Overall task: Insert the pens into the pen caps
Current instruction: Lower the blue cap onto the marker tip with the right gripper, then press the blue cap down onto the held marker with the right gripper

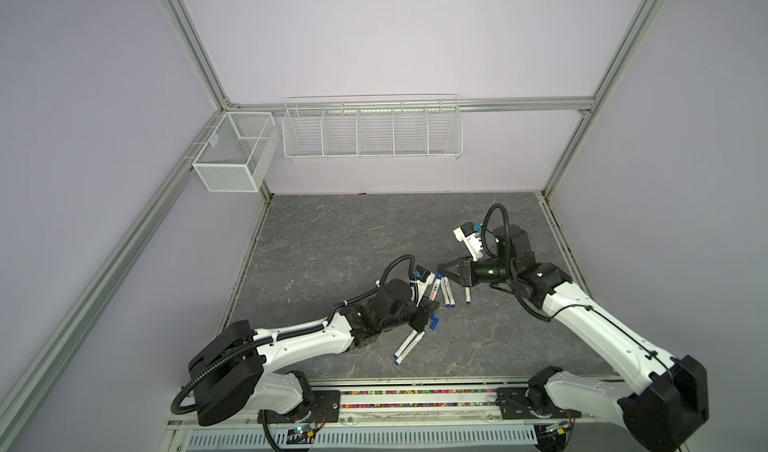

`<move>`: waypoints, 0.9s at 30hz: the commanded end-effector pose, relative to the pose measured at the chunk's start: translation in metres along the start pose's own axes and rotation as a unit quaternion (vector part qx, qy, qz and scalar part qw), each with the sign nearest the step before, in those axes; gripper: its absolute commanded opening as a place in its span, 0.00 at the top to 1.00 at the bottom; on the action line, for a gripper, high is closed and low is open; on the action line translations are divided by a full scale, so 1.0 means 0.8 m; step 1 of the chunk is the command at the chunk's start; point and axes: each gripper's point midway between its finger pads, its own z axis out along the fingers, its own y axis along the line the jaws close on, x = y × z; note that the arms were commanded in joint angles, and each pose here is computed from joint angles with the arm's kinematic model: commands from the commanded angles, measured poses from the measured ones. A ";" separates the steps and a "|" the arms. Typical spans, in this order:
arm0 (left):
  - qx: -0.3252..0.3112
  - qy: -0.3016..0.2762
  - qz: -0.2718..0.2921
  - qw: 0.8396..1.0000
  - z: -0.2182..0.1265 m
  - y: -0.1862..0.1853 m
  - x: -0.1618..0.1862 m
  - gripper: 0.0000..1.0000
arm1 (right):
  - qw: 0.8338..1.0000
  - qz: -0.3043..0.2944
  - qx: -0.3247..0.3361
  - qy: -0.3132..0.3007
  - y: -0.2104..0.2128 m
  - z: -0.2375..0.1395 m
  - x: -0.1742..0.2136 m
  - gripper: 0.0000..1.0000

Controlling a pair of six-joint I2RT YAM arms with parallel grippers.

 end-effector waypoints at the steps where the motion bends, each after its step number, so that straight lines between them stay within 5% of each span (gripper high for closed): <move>1: -0.001 -0.115 -0.006 0.993 -0.015 -0.005 -0.092 1.00 | 0.984 0.073 -0.088 0.140 0.033 -0.001 0.088 0.87; 27: 0.004 -0.123 0.060 0.991 -0.020 -0.020 -0.141 1.00 | 0.962 0.090 -0.043 0.253 0.022 0.000 0.168 0.93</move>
